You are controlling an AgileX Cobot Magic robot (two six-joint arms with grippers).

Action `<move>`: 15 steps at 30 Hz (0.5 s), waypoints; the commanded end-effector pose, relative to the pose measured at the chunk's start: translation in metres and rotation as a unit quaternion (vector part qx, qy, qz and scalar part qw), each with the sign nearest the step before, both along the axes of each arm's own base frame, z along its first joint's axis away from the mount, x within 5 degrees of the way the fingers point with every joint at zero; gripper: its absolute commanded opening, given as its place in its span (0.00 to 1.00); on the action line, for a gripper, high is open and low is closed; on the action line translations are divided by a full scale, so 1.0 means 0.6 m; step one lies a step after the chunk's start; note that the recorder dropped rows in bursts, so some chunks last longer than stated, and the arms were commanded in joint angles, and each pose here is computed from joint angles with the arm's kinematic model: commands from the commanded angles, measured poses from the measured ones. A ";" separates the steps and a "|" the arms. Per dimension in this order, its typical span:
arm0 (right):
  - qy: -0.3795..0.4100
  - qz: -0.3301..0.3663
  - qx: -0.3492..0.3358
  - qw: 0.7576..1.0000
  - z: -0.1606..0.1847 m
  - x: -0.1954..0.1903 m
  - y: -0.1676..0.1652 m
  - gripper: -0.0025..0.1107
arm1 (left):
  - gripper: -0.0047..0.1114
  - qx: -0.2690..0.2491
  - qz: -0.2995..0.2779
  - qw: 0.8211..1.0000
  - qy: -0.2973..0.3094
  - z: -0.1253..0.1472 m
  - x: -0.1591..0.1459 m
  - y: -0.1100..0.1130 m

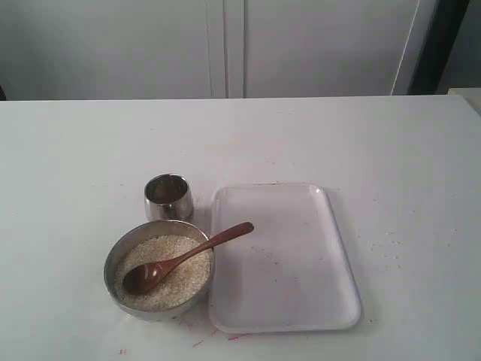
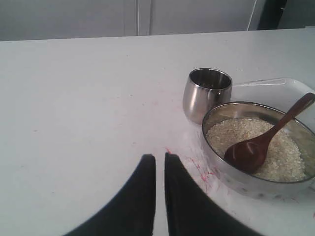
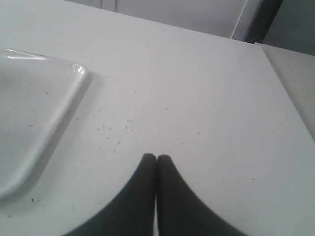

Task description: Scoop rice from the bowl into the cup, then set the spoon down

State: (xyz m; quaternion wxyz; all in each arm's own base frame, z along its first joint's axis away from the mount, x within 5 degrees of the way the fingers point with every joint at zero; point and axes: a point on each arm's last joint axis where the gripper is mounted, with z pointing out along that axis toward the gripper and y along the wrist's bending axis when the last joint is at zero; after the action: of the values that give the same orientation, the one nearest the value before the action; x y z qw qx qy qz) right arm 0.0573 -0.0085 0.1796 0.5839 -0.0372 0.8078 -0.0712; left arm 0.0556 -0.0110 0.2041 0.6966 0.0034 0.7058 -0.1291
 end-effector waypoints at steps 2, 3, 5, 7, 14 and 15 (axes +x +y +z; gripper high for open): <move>-0.005 -0.002 -0.005 1.000 0.001 0.000 -0.001 0.02 | 0.16 -0.006 -0.005 1.000 -0.003 0.004 -0.001 -0.001; -0.005 -0.002 -0.006 1.000 0.001 0.000 -0.001 0.02 | 0.16 -0.006 -0.005 1.000 -0.003 0.004 -0.001 -0.001; -0.008 0.000 -0.007 1.000 0.002 0.000 0.000 0.02 | 0.16 -0.006 -0.005 1.000 -0.003 0.004 -0.001 -0.001; -0.027 0.007 -0.013 1.000 0.007 0.002 0.001 0.02 | 0.16 -0.006 -0.005 1.000 -0.003 0.004 -0.001 -0.001; -0.206 0.079 0.026 0.975 0.062 0.006 0.025 0.02 | 0.16 -0.006 -0.005 1.000 -0.003 0.004 -0.001 -0.001; -0.233 0.091 0.028 0.968 0.070 0.004 0.028 0.02 | 0.16 -0.006 -0.005 1.000 -0.003 0.004 -0.001 -0.001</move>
State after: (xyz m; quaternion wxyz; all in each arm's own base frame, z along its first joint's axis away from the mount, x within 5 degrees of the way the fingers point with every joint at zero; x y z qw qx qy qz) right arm 0.0618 0.0029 0.2067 0.7033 -0.0642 0.7075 -0.0254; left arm 0.0556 -0.0110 0.2041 0.6966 0.0034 0.7058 -0.1291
